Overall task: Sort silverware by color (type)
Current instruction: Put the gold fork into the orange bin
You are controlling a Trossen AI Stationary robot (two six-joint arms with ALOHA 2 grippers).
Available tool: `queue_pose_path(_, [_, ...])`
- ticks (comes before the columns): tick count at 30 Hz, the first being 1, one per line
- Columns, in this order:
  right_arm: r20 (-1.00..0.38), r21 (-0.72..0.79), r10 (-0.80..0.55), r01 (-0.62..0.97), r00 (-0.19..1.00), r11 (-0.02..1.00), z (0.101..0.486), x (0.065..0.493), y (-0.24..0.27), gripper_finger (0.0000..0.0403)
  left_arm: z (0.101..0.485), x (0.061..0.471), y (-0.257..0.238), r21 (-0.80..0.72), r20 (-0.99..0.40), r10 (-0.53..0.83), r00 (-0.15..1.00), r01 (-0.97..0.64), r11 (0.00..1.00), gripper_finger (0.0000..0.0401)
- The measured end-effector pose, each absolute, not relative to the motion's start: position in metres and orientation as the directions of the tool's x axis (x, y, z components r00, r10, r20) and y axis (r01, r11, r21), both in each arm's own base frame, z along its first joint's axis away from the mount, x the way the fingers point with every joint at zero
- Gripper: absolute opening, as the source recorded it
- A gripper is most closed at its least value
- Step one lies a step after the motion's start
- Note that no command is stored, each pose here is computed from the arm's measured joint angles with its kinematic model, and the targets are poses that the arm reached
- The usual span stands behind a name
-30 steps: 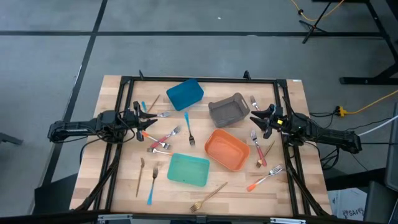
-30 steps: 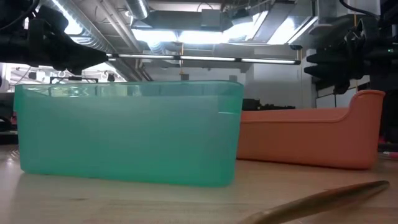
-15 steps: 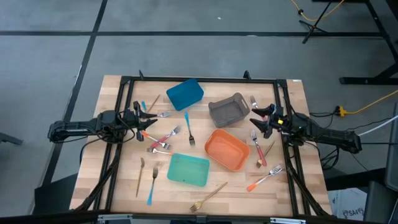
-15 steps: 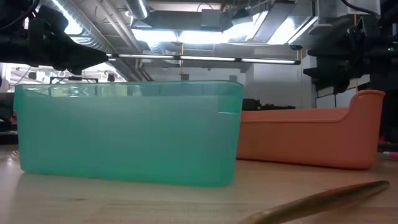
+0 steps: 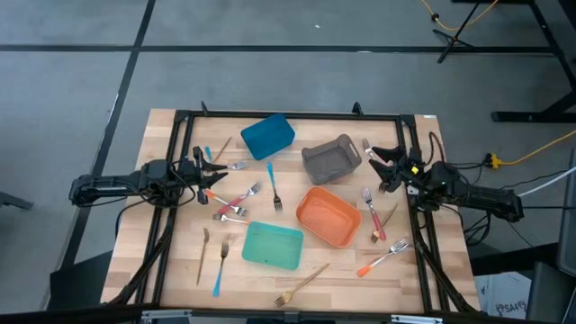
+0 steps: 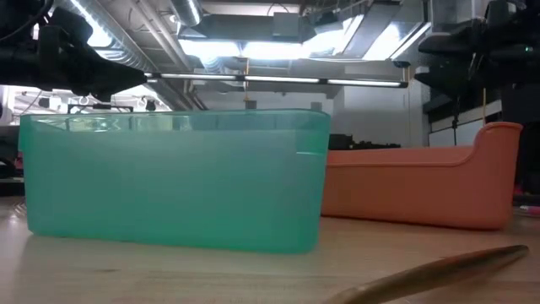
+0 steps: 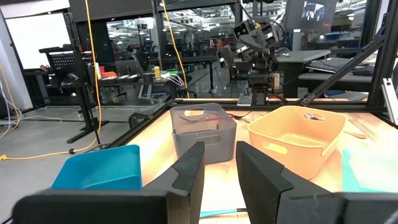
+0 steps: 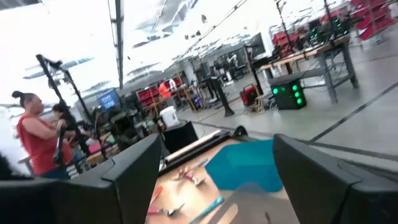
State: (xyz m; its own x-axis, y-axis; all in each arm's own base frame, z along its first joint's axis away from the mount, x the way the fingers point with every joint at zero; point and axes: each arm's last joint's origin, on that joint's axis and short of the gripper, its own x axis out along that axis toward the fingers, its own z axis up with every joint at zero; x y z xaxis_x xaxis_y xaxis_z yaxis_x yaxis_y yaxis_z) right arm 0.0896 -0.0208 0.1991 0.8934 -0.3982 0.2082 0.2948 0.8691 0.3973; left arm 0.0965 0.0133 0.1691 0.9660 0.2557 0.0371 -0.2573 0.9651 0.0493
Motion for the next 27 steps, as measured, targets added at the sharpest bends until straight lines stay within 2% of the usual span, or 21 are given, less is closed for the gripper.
queue_pose_path(5, [0.194, 0.403, -0.455, 0.353, 0.869, 0.845, 0.213, 0.084, -0.022, 0.0296, 0.169, 0.096, 0.013, 0.049, 0.038, 0.256, 0.966, -0.257, 0.965, 0.0085])
queue_pose_path(12, [0.097, 0.36, -0.508, 0.446, 0.856, 0.819, 0.229, 0.083, -0.023, 0.0296, 0.169, 0.096, 0.013, 0.049, 0.037, 0.256, 0.966, -0.257, 0.965, 0.0085])
queue_pose_path(22, [-0.186, 0.191, -0.518, 0.548, 0.835, 0.814, 0.265, 0.096, -0.025, 0.0296, 0.169, 0.096, 0.013, 0.049, 0.037, 0.256, 0.966, -0.257, 0.965, 0.0085])
queue_pose_path(27, [-0.342, 0.17, -0.416, 0.491, 0.842, 0.854, 0.289, 0.099, -0.023, 0.0296, 0.169, 0.096, 0.013, 0.049, 0.037, 0.256, 0.966, -0.257, 0.965, 0.0085])
